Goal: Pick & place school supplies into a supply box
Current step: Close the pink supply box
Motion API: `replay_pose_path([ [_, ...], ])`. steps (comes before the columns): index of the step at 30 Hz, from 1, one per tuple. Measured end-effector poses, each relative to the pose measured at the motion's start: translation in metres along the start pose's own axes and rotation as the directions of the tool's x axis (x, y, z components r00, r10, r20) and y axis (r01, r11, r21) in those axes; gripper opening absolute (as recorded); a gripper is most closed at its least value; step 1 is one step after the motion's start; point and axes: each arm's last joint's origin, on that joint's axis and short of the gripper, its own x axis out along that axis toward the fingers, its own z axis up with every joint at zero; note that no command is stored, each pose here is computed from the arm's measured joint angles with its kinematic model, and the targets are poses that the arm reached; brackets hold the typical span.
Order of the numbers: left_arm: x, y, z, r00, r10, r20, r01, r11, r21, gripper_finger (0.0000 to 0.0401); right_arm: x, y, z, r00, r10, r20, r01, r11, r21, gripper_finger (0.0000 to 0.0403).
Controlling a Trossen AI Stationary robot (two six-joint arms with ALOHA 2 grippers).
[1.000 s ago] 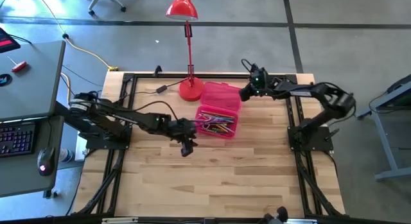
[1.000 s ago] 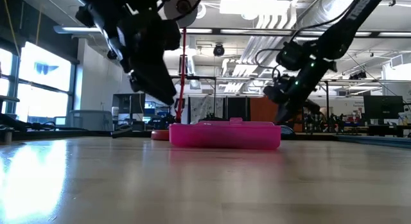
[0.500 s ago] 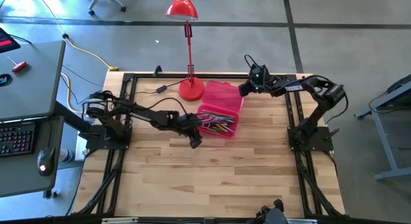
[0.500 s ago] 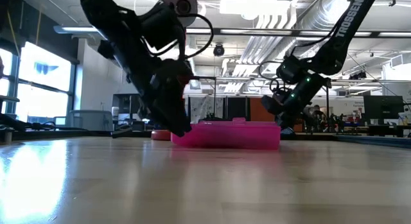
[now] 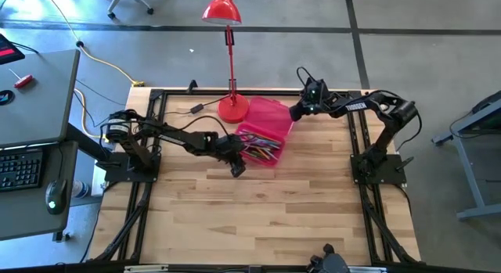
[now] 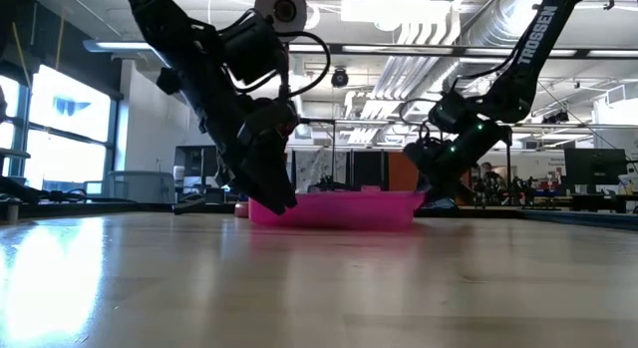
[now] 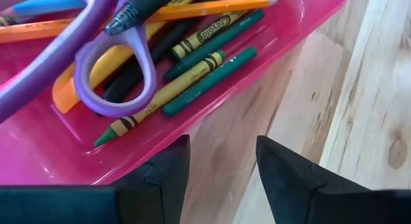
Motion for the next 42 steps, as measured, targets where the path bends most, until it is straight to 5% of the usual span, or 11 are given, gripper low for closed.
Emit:
replay_pose_path([
  [14, 0.0, 0.001, -0.003, 0.999, 0.014, -0.029, -0.014, 1.0, -0.002, 0.0209, -0.017, 0.026, 0.016, 0.989, 0.109, 0.102, -0.096, 0.988, -0.122, 0.0],
  [22, 0.0, 0.001, -0.004, 0.999, 0.009, -0.04, -0.009, 1.0, 0.0, 0.0209, -0.021, 0.063, 0.013, 0.971, 0.213, 0.104, -0.174, 0.939, -0.295, 0.0],
  [28, 0.0, 0.004, -0.005, 0.998, 0.042, -0.043, -0.042, 0.999, 0.001, 0.0209, -0.017, 0.085, 0.001, 0.95, 0.312, 0.03, -0.285, 0.901, -0.328, 0.0],
  [42, 0.0, -0.001, -0.007, 0.998, 0.023, -0.057, -0.024, 1.0, -0.012, 0.0209, -0.018, 0.133, -0.016, 0.921, 0.387, 0.043, -0.333, 0.838, -0.432, 0.0],
])
